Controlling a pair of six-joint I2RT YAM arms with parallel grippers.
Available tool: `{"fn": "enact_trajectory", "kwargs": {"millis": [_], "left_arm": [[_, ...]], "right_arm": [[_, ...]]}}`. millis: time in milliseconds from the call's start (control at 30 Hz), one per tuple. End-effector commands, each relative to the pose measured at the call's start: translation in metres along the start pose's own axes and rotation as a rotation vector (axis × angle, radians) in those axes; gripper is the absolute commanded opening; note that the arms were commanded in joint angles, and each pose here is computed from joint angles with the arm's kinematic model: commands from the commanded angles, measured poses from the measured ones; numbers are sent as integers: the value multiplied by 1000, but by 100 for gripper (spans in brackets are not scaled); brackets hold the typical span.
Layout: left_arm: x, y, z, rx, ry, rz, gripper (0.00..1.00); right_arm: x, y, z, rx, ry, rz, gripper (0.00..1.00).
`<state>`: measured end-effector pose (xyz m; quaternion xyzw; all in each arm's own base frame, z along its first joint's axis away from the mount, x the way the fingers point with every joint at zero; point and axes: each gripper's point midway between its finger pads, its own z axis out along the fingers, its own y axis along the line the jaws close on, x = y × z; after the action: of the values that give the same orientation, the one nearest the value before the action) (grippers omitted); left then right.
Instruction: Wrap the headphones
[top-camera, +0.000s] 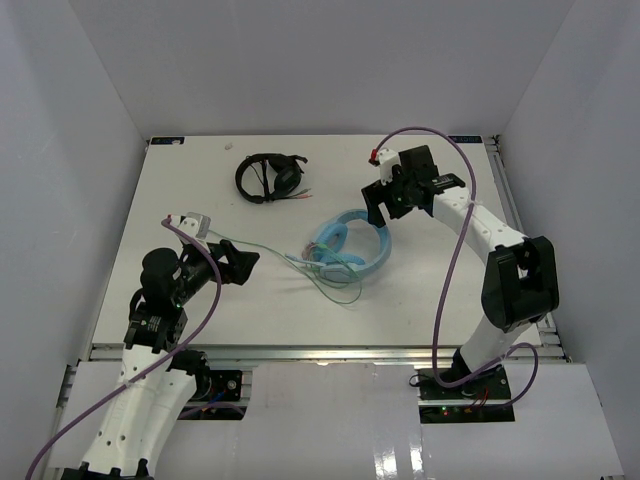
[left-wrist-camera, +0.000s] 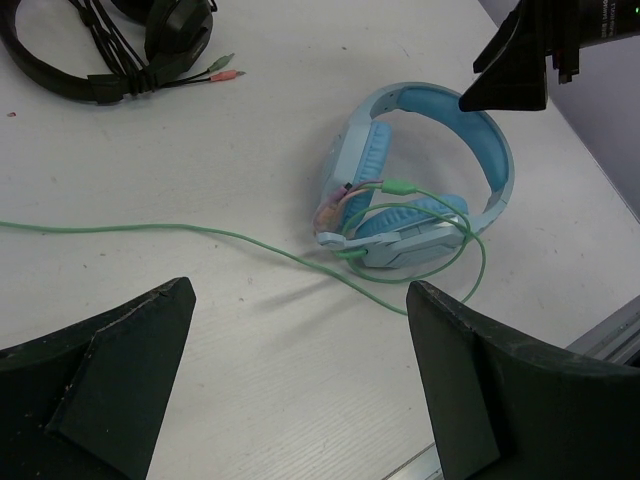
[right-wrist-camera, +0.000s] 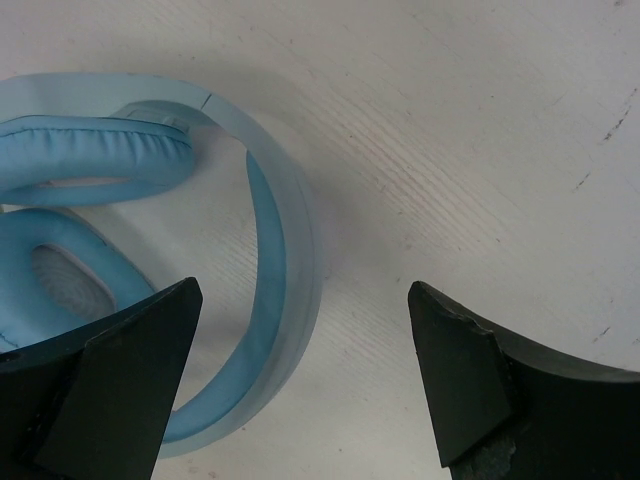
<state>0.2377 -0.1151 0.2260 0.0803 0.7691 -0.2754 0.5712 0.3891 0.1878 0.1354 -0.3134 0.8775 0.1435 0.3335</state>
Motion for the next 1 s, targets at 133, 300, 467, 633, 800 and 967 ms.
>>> {"fn": "enact_trajectory", "kwargs": {"millis": [133, 300, 467, 633, 800, 967], "left_arm": [[-1, -2, -2, 7, -3, -1, 98], [0, -3, -2, 10, -2, -1, 98], [-1, -3, -2, 10, -3, 0, 98], [-1, -4, -2, 14, -2, 0, 98], [0, -4, -2, 20, 0, -2, 98], [2, -5, -1, 25, 6, -5, 98]], "right_arm": [[-20, 12, -24, -36, -89, -57, 90], [-22, 15, -30, -45, -108, -76, 90], [-23, 22, -36, -74, -130, -103, 90], [-25, 28, -42, -100, -152, -128, 90], [-22, 38, -48, -148, -171, -172, 90], [-16, 55, -58, -229, -206, -253, 90]]}}
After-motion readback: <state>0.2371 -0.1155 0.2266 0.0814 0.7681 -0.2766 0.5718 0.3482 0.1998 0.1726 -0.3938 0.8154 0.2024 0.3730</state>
